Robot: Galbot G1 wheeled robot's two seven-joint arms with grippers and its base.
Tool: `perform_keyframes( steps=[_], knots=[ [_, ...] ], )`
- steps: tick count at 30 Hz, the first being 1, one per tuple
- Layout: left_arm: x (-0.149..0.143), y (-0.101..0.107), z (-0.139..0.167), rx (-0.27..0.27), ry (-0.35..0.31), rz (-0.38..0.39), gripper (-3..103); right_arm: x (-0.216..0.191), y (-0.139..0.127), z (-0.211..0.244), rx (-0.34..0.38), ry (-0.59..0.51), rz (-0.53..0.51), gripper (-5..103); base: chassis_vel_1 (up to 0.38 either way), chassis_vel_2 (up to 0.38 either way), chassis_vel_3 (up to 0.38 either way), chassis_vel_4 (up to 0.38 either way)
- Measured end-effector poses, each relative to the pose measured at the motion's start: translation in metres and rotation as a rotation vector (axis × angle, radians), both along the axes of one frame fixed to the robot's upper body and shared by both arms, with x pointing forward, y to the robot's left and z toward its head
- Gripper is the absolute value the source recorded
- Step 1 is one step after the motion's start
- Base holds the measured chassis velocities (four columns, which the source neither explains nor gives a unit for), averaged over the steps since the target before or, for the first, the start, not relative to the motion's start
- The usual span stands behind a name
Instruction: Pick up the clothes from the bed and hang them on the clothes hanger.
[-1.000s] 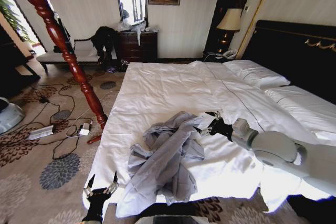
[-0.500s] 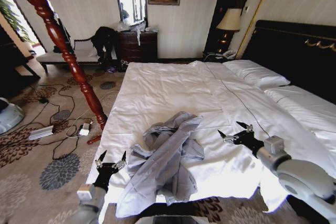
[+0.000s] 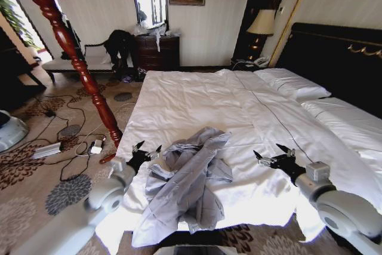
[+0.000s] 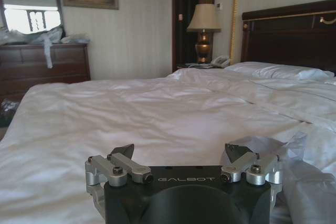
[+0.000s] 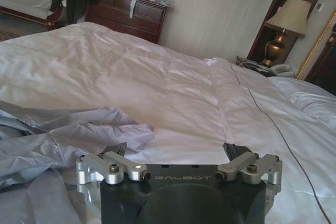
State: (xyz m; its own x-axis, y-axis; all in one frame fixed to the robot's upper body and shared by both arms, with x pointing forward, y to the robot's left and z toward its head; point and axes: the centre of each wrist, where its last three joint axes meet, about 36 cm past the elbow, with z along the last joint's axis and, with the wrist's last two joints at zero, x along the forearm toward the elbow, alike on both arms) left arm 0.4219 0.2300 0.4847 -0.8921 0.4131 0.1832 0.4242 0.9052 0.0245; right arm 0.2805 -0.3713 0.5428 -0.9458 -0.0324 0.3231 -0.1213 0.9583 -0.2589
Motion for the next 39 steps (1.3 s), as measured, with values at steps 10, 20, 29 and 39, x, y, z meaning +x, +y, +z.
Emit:
perform_keyframes(
  steps=[10,20,29,39],
  knots=[
    [0.047,-0.042,-0.021,0.136,0.020,-0.216,97,-0.027,-0.003,-0.026,-0.107,-0.172,-0.018,100,0.000,0.000,0.000,0.000],
    [0.069,-0.043,-0.031,0.250,0.021,-0.253,84,-0.032,0.005,-0.037,-0.076,-0.174,-0.026,100,0.000,0.000,0.000,0.000],
    [0.079,-0.062,-0.046,0.352,0.017,-0.309,74,-0.031,0.008,-0.040,-0.068,-0.167,-0.015,100,0.000,0.000,0.000,0.000],
    [0.084,-0.072,-0.069,0.409,0.037,-0.297,74,-0.033,0.010,-0.042,-0.056,-0.160,-0.017,100,0.000,0.000,0.000,0.000]
  ],
)
